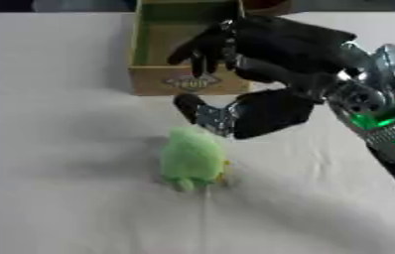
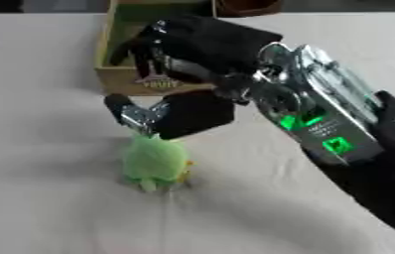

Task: Pick up objects on the table and place them in the box.

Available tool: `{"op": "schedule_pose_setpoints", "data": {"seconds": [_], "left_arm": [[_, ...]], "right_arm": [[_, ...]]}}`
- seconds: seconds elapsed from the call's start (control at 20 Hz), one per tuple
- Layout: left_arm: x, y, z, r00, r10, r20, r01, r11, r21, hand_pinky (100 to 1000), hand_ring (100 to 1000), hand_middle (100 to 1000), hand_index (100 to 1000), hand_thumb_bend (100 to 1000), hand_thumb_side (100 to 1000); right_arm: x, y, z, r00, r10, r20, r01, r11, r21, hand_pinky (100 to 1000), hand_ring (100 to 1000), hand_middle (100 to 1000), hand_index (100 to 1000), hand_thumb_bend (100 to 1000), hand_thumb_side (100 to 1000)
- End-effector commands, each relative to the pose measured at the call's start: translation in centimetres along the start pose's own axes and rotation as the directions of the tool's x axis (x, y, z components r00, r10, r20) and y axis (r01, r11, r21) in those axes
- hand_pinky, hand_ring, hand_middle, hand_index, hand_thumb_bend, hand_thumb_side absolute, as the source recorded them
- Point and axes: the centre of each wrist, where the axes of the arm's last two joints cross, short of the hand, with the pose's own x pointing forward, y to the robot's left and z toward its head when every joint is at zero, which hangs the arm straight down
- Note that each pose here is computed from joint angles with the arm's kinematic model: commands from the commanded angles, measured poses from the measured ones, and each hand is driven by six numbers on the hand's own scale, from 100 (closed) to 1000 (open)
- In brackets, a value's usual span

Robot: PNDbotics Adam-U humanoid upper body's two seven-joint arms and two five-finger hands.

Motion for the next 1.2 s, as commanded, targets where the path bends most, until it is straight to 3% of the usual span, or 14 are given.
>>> {"op": "schedule_pose_setpoints", "data": {"seconds": [0.05, 0.25, 0.3, 0.4, 0.6, 0.85, 1.2], "left_arm": [[0.6, 0.1, -0.7, 0.999, -0.002, 0.034, 0.003, 1.0, -0.021, 657, 833, 807, 861, 100, 987], [0.6, 0.2, -0.7, 0.999, -0.003, 0.034, 0.004, 1.0, -0.02, 656, 831, 806, 860, 100, 987], [0.6, 0.2, -0.7, 0.999, -0.003, 0.034, 0.004, 1.0, -0.02, 656, 830, 805, 860, 100, 987], [0.6, 0.2, -0.8, 0.999, -0.003, 0.035, 0.003, 1.0, -0.019, 656, 829, 803, 860, 100, 987], [0.6, 0.1, -0.8, 0.999, -0.001, 0.035, 0.002, 1.0, -0.018, 656, 828, 801, 859, 100, 986], [0.6, 0.1, -0.8, 0.999, 0.005, 0.033, -0.004, 1.0, -0.014, 655, 826, 798, 858, 100, 984], [0.6, 0.0, -0.8, 0.999, 0.012, 0.031, -0.011, 1.0, -0.01, 654, 822, 792, 853, 100, 981]], "right_arm": [[0.5, -0.5, 0.0, 1.0, -0.019, 0.008, 0.018, 0.999, 0.051, 563, 680, 654, 949, 416, 991], [0.7, -0.2, -0.1, 1.0, -0.023, 0.002, 0.022, 0.992, 0.12, 664, 809, 750, 986, 464, 923], [0.7, -0.1, -0.1, 1.0, -0.017, 0.001, 0.017, 0.99, 0.138, 688, 829, 778, 998, 467, 864], [0.7, 0.3, 0.0, 1.0, -0.013, -0.005, 0.014, 0.985, 0.172, 709, 842, 799, 1000, 407, 756], [0.6, 0.9, 0.1, 0.999, -0.012, -0.031, 0.019, 0.975, 0.223, 739, 861, 813, 1000, 394, 680], [0.1, 1.9, -0.1, 0.997, -0.023, -0.077, 0.045, 0.955, 0.295, 777, 897, 851, 1000, 408, 627], [-1.6, 4.0, -1.4, 0.987, -0.031, -0.155, 0.084, 0.933, 0.351, 779, 902, 860, 1000, 423, 632]]}}
